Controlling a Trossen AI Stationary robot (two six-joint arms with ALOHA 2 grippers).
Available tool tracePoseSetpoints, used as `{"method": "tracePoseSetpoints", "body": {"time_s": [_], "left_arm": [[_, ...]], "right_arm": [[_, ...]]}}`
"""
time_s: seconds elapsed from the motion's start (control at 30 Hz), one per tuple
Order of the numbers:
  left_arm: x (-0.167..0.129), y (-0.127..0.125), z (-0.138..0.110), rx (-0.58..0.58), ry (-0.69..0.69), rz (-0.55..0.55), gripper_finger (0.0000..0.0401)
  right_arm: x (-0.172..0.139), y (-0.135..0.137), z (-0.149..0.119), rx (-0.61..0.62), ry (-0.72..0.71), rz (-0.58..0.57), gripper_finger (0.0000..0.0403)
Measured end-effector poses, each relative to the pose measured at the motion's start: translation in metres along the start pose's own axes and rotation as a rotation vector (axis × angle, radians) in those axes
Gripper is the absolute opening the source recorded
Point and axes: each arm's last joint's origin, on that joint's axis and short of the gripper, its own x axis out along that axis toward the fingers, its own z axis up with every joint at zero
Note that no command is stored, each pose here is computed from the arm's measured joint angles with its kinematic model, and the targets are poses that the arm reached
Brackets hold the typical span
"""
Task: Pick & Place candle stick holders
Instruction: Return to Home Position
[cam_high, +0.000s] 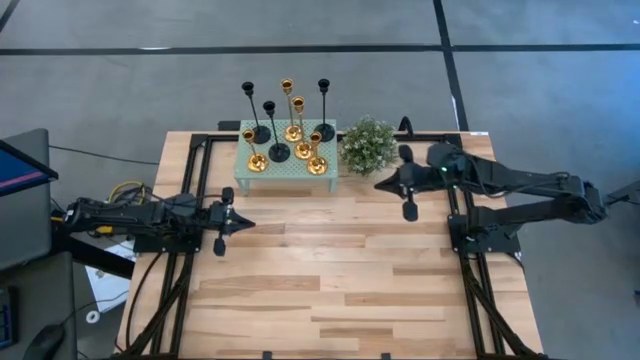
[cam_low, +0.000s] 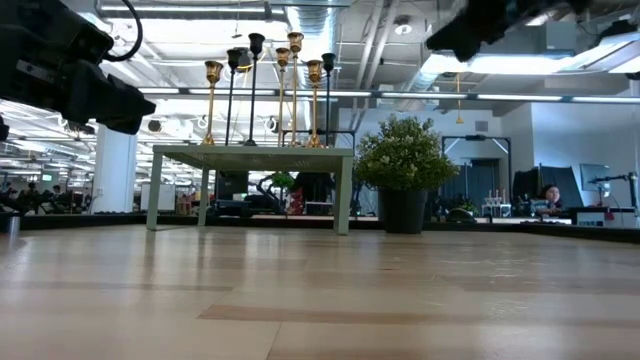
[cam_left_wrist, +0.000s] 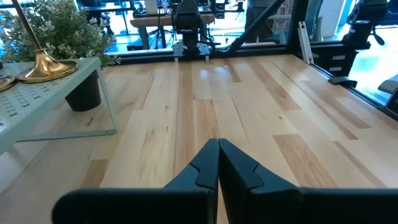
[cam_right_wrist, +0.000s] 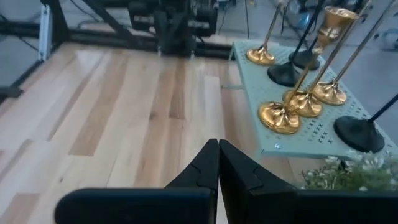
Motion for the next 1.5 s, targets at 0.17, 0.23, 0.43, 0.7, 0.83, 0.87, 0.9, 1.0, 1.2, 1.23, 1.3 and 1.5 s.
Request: {"method": "tracePoseSetpoints", "body": {"time_s": [0.17,0.23,0.43,0.7,0.83,0.87,0.9,1.0,1.2,1.23,1.3,1.5], "left_arm": [[0.000,0.000,0.000,-0.001,0.000,0.000,0.0007],[0.000,0.000,0.000,-0.001,0.001,0.000,0.0007],[0.000,0.000,0.000,-0.007,0.002,0.000,0.0007],[0.000,0.000,0.000,-0.009,0.002,0.000,0.0007],[0.000,0.000,0.000,-0.024,0.002,0.000,0.0007],[0.000,0.000,0.000,-0.027,0.002,0.000,0.0007],[0.000,0.000,0.000,-0.027,0.002,0.000,0.0007],[0.000,0.000,0.000,-0.027,0.002,0.000,0.0007],[0.000,0.000,0.000,-0.027,0.002,-0.001,0.0007],[0.000,0.000,0.000,-0.027,0.002,0.000,0.0007],[0.000,0.000,0.000,-0.027,0.002,0.000,0.0007],[0.000,0.000,0.000,-0.027,0.002,0.000,0.0007]], "right_arm": [[-0.017,0.008,-0.022,0.043,-0.079,-0.010,0.0000],[-0.024,0.010,-0.028,0.055,-0.126,-0.015,0.0000],[-0.038,0.020,-0.046,0.035,-0.249,-0.014,0.0000],[-0.037,0.032,-0.080,0.011,-0.382,0.000,0.0000],[-0.037,0.036,-0.096,0.030,-0.415,0.009,0.0000],[-0.037,0.036,-0.099,0.040,-0.420,0.010,0.0000],[-0.038,0.037,-0.102,0.049,-0.425,0.012,0.0000],[-0.041,0.039,-0.110,0.058,-0.449,0.010,0.0000],[-0.053,0.041,-0.116,0.045,-0.518,-0.001,0.0000],[-0.055,0.041,-0.117,0.045,-0.521,-0.002,0.0000],[-0.059,0.041,-0.119,0.045,-0.528,-0.002,0.0000],[-0.068,0.043,-0.124,0.040,-0.549,-0.006,0.0000]]}}
